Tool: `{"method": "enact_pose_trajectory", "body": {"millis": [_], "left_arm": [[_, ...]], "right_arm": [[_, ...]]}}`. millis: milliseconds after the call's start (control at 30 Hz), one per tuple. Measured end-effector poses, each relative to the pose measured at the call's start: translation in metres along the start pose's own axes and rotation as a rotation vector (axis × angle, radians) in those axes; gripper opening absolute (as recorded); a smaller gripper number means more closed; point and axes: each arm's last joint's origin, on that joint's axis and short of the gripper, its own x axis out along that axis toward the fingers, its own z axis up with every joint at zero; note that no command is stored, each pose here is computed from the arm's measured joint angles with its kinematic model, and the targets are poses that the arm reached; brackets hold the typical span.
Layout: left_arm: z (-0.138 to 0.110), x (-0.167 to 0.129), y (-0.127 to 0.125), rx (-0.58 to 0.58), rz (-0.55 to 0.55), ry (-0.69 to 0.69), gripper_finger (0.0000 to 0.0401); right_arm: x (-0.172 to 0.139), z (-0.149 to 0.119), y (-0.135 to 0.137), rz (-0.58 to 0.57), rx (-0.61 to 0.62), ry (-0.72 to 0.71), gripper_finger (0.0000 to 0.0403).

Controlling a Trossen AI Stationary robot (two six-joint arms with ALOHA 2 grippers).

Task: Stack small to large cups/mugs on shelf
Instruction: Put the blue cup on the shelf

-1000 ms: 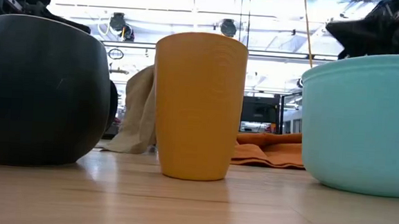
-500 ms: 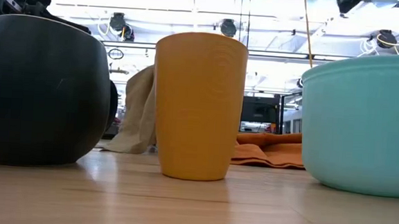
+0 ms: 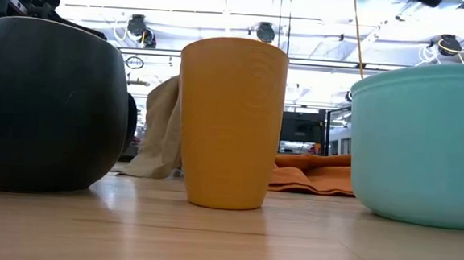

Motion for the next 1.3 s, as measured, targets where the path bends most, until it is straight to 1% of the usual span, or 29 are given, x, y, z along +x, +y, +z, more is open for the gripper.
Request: {"method": "enact_pose_trajectory", "body": {"millis": [67, 167, 233, 300, 400, 467, 533, 600, 667, 767, 867, 967, 1133, 1200, 1300], "left_arm": [[0.000, 0.000, 0.000, 0.000, 0.001, 0.000, 0.0047], [0.000, 0.000, 0.000, 0.003, 0.001, -0.001, 0.0047], [0.000, 0.000, 0.000, 0.013, 0.001, -0.001, 0.0047], [0.000, 0.000, 0.000, 0.020, 0.002, -0.004, 0.0047], [0.000, 0.000, 0.000, 0.017, 0.002, -0.005, 0.0047], [0.000, 0.000, 0.000, 0.015, 0.002, -0.005, 0.0047], [0.000, 0.000, 0.000, 0.015, 0.001, -0.005, 0.0047], [0.000, 0.000, 0.000, 0.014, 0.001, -0.005, 0.0047], [0.000, 0.000, 0.000, 0.011, 0.000, -0.005, 0.0047], [0.000, 0.000, 0.000, -0.005, 0.000, -0.005, 0.0047], [0.000, 0.000, 0.000, -0.007, 0.000, -0.004, 0.0047], [0.000, 0.000, 0.000, -0.004, 0.000, -0.004, 0.0047], [0.000, 0.000, 0.000, -0.010, 0.000, -0.004, 0.0047], [0.000, 0.000, 0.000, -0.018, 0.000, -0.001, 0.0047], [0.000, 0.000, 0.000, -0.018, 0.001, -0.001, 0.0047]], "right_arm": [[-0.004, 0.003, 0.004, 0.017, 0.015, 0.008, 0.0216], [-0.009, 0.012, 0.009, 0.048, -0.044, -0.061, 0.0215], [-0.012, 0.019, 0.013, 0.080, -0.131, -0.149, 0.0213], [-0.014, 0.026, 0.019, 0.114, -0.255, -0.241, 0.0213], [-0.017, 0.032, 0.028, 0.160, -0.417, -0.332, 0.0213], [-0.019, 0.031, 0.033, 0.191, -0.480, -0.355, 0.0213], [-0.022, 0.026, 0.039, 0.221, -0.512, -0.358, 0.0212], [-0.025, 0.019, 0.045, 0.214, -0.535, -0.362, 0.0212], [-0.028, 0.012, 0.050, 0.202, -0.545, -0.357, 0.0212], [-0.026, 0.002, 0.057, 0.168, -0.516, -0.349, 0.0212], [-0.013, -0.011, 0.063, 0.143, -0.497, -0.316, 0.0212], [-0.001, -0.021, 0.070, 0.076, -0.504, -0.304, 0.0212], [0.012, -0.032, 0.088, 0.099, -0.504, -0.328, 0.0212], [0.024, -0.039, 0.091, 0.083, -0.476, -0.292, 0.0212], [0.039, -0.049, 0.090, 0.039, -0.373, -0.202, 0.0212]]}}
